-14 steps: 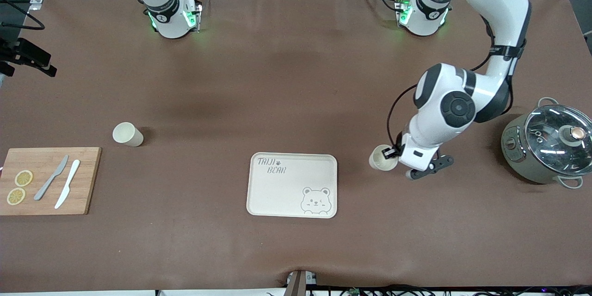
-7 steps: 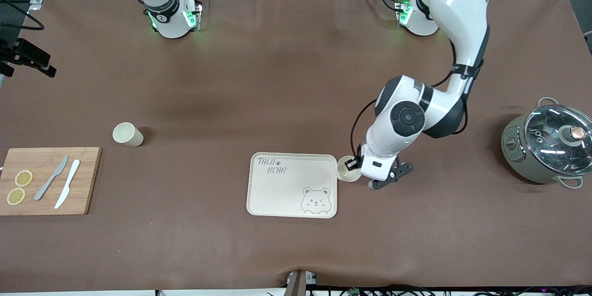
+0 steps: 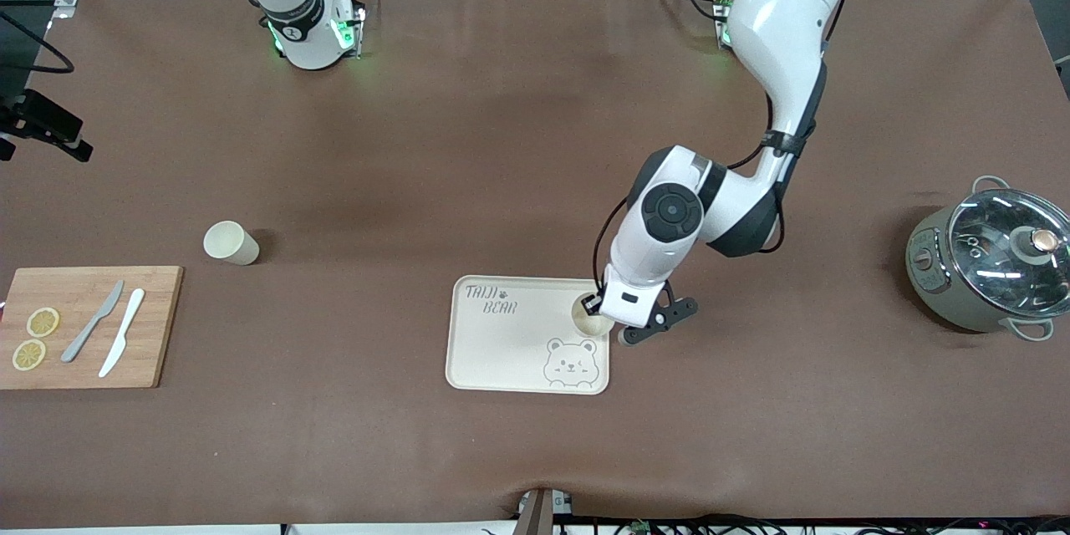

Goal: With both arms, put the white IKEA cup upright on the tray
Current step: 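Carry the cup with the left gripper and lower it onto the tray, then open the left gripper and lift it away from the tray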

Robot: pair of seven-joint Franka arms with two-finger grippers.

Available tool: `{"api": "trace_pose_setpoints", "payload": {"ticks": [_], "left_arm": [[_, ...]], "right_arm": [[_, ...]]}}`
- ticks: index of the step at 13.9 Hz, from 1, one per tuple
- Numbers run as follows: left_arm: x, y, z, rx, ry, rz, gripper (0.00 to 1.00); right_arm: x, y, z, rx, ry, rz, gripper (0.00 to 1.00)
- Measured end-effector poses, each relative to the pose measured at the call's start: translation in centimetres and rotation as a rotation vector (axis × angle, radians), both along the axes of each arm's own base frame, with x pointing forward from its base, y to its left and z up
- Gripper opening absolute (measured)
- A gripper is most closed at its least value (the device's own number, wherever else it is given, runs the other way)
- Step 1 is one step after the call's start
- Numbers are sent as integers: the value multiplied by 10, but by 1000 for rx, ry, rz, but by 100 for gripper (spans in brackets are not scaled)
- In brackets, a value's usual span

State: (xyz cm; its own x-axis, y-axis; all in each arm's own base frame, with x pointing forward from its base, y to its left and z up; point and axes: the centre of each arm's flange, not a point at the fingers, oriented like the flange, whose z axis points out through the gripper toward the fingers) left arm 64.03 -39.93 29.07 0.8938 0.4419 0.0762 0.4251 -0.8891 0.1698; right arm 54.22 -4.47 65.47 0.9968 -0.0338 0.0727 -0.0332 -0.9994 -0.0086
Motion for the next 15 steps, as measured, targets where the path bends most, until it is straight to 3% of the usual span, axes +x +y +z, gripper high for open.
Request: {"api": "trace_pose_setpoints", "payload": {"ticks": [4,10,12,15], "left_arm": [[4,-5,-32,15,-51,-27,3],[1,-11,-54,51,-54,-58,3],[3,-11,-52,49,-59,-58,16],[8,-9,-32,50,-67,-51,48]], "right_arm": [[5,-4,-6,0,4,-6,100],[29,-19,-42,2,32,-27,100],[34,-26,-51,3,41,-39,100],[37,-29,-66,9,80,-43,100]]}}
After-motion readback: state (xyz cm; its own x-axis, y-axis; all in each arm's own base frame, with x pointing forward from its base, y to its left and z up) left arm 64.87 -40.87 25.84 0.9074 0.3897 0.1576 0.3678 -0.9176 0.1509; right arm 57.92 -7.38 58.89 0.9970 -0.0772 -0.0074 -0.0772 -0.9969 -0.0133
